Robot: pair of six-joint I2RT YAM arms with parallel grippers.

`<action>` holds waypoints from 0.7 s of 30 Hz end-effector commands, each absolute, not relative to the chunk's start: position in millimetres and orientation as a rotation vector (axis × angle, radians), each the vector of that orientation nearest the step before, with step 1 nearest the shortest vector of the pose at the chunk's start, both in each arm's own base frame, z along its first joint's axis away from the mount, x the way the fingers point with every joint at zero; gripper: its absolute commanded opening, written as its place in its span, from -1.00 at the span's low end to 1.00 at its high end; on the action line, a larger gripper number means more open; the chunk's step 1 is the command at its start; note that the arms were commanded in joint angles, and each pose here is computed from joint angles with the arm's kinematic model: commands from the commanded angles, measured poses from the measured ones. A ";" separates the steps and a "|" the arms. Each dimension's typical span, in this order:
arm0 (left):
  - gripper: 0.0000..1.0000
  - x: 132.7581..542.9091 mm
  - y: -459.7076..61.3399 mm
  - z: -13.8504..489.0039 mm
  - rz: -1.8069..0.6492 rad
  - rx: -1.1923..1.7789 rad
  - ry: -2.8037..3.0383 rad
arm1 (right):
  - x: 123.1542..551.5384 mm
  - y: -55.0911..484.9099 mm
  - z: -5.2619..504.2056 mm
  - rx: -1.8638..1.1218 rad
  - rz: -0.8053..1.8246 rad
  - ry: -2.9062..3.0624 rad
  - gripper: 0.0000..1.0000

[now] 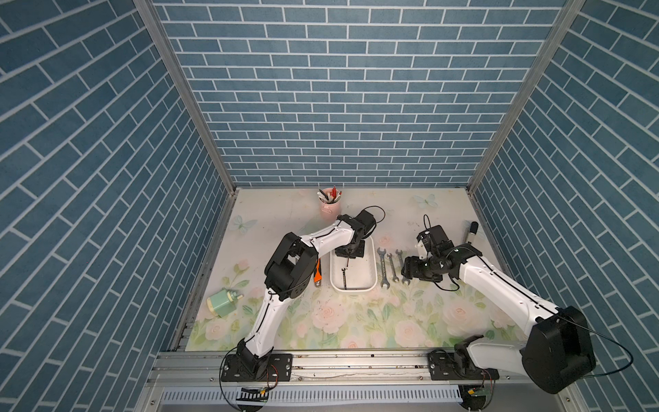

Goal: Take out the wrench from the storage box
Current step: Pick up the wrench from the storage box, then place the wrench at the center of the board.

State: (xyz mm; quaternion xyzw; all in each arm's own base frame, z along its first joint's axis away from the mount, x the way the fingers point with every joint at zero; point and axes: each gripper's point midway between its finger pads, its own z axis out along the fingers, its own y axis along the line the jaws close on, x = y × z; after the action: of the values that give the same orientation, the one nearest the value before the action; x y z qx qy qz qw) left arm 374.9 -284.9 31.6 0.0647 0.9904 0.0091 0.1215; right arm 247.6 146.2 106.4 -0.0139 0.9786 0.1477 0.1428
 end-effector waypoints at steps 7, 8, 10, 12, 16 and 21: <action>-1.00 378.9 -215.5 144.4 0.059 0.059 2.733 | 261.3 157.2 137.0 -0.061 0.483 2.768 0.38; -1.00 379.3 -204.1 144.5 0.068 0.039 2.729 | 263.1 158.7 140.5 -0.063 0.489 2.761 0.38; -1.00 379.2 -174.1 135.9 0.100 -0.018 2.733 | 266.0 161.9 146.2 -0.056 0.496 2.753 0.37; -1.00 378.7 -146.6 120.0 0.133 -0.060 2.745 | 268.1 167.5 151.0 -0.063 0.506 2.748 0.36; -1.00 378.0 -95.5 85.4 0.231 -0.152 2.754 | 271.2 189.2 160.1 -0.116 0.504 2.739 0.35; -1.00 375.6 -60.3 58.2 0.356 -0.188 2.765 | 271.7 233.3 161.0 -0.238 0.496 2.753 0.34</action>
State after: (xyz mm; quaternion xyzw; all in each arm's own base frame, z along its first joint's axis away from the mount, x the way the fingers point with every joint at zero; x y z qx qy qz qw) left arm 360.3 -68.9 53.4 -0.0725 0.9820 0.1079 0.1373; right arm 273.2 219.7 163.0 -0.0812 0.9630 0.1860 0.1774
